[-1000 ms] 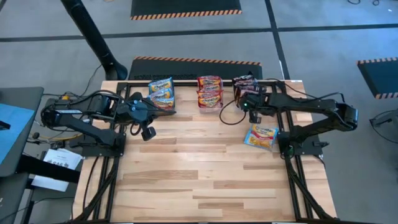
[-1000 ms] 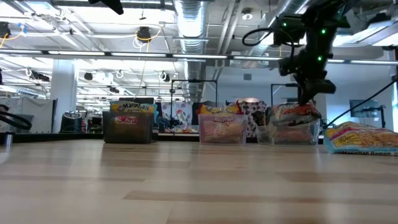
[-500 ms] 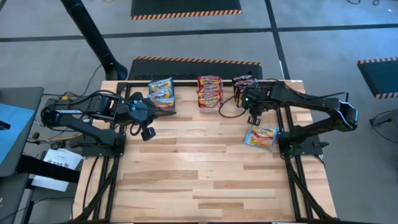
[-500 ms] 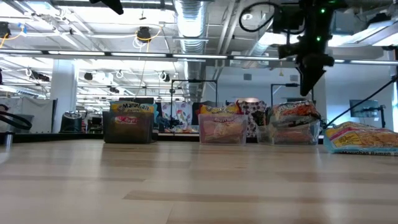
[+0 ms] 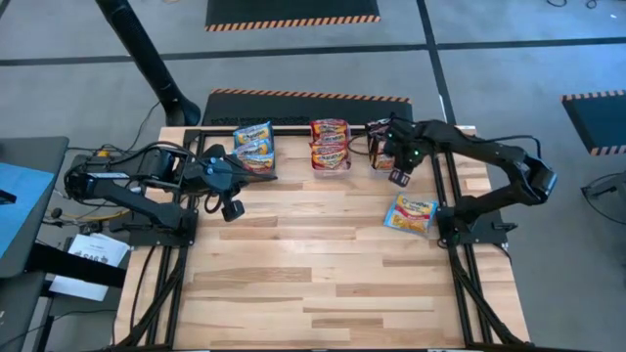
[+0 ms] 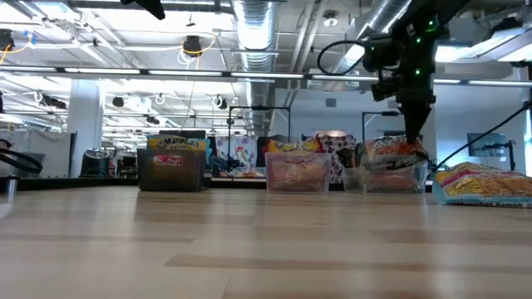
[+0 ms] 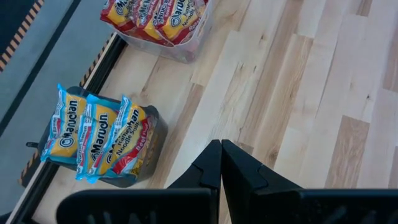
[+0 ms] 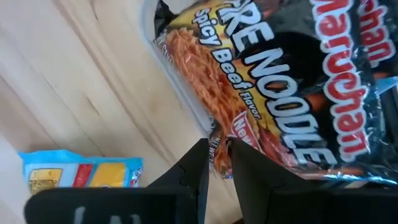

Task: Sort Maruchan noodles
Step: Put the black noodle pack into the right transparent bin

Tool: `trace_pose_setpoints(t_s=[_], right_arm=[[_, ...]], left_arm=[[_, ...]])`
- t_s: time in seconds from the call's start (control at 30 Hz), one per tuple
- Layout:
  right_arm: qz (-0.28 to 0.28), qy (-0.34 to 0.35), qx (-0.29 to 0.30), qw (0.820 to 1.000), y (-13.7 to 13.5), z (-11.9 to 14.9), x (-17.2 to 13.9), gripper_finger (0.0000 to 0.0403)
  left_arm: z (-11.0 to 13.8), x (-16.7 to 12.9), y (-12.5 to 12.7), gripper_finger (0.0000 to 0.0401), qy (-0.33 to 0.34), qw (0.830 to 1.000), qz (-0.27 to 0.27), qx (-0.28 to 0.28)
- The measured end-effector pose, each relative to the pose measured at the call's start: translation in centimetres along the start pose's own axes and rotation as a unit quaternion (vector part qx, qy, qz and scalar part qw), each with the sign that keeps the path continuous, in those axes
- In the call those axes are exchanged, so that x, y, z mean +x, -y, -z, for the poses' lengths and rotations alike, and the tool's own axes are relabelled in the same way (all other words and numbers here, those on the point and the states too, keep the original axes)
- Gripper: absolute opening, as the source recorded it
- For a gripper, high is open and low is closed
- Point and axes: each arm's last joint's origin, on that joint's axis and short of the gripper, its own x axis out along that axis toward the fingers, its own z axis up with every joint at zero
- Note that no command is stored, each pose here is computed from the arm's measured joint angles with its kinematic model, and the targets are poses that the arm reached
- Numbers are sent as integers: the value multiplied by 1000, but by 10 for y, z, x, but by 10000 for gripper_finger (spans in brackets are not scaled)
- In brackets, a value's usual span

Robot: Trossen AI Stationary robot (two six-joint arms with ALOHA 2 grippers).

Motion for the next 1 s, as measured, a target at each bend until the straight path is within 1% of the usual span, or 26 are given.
trace_pose_setpoints(t_s=[0.23, 0.43, 0.6, 0.73, 0.83, 1.0], right_arm=[[-6, -44, -11, 999, 1, -7, 22, 92], [0, -30, -12, 999, 3, -16, 31, 91], [-5, -38, -8, 999, 6, -19, 34, 91], [-7, -44, -8, 999, 6, -21, 27, 91], [0, -14, -5, 1000, 6, -25, 10, 91], [6, 10, -2, 1000, 7, -21, -10, 91]], left_arm=[[0, 0, 0, 0, 0, 1000, 0, -1], [0, 0, 0, 0, 0, 1000, 0, -1], [0, 0, 0, 0, 0, 1000, 0, -1], [0, 0, 0, 0, 0, 1000, 0, -1], [0, 0, 0, 0, 0, 1000, 0, -1], [0, 0, 0, 0, 0, 1000, 0, -1]])
